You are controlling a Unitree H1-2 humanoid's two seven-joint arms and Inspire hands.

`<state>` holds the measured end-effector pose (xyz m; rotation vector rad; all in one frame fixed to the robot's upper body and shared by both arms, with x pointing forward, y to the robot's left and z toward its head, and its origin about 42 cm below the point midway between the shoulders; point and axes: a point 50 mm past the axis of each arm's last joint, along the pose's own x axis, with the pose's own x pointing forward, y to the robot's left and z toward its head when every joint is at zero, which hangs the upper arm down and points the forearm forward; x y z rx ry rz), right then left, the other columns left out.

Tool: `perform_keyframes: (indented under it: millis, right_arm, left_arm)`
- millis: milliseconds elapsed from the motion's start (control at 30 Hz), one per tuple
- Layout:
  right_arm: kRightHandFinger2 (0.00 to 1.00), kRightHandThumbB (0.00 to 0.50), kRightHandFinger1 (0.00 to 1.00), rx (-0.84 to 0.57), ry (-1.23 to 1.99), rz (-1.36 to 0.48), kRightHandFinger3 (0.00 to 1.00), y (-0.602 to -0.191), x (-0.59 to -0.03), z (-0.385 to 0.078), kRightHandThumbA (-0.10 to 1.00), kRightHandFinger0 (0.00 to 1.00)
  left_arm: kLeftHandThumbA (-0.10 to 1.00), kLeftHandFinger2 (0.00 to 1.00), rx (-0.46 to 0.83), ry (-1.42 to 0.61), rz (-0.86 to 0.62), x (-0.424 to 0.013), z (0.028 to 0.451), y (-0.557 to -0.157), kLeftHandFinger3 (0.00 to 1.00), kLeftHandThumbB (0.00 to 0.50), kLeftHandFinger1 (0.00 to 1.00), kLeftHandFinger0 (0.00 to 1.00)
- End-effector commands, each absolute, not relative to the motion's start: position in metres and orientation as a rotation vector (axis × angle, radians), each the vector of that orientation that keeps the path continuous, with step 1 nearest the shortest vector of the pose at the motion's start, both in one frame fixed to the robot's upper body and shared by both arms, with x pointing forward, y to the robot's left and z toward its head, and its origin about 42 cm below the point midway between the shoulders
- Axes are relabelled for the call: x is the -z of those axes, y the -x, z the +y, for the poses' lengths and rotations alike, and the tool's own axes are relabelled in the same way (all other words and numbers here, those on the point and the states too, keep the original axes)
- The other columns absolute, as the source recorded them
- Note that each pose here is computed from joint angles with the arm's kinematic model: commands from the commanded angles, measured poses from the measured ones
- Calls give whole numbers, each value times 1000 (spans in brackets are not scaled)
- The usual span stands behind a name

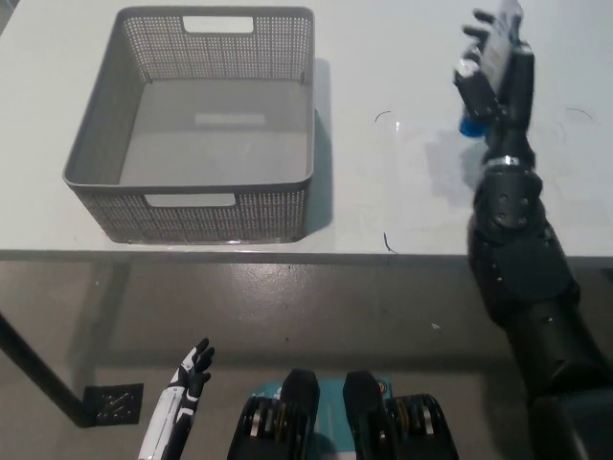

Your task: Use the right hand to pick up a shampoo and place it into a container on the left side

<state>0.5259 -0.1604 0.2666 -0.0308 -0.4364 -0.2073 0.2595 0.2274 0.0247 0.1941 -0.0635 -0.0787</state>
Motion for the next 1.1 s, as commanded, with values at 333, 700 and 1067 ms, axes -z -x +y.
perform_keyframes:
  millis: [333,700,1067]
  right_arm:
    - [832,130,432,-40,23,-572,820,-511,-324,-35,-100,11]
    - [745,121,370,-120,65,-482,710,-515,-311,23,-100,0]
    - [725,127,300,-134,118,-388,707,-515,-294,42,-100,0]
  left_arm:
    - [1000,1000,88,-172,-111,-30,226,-266,1000,82,1000,1000]
    - [1000,1000,102,-187,-108,-29,222,-266,1000,71,1000,1000]
    - [1000,1000,131,-219,-128,-33,221,-271,1000,42,1000,1000]
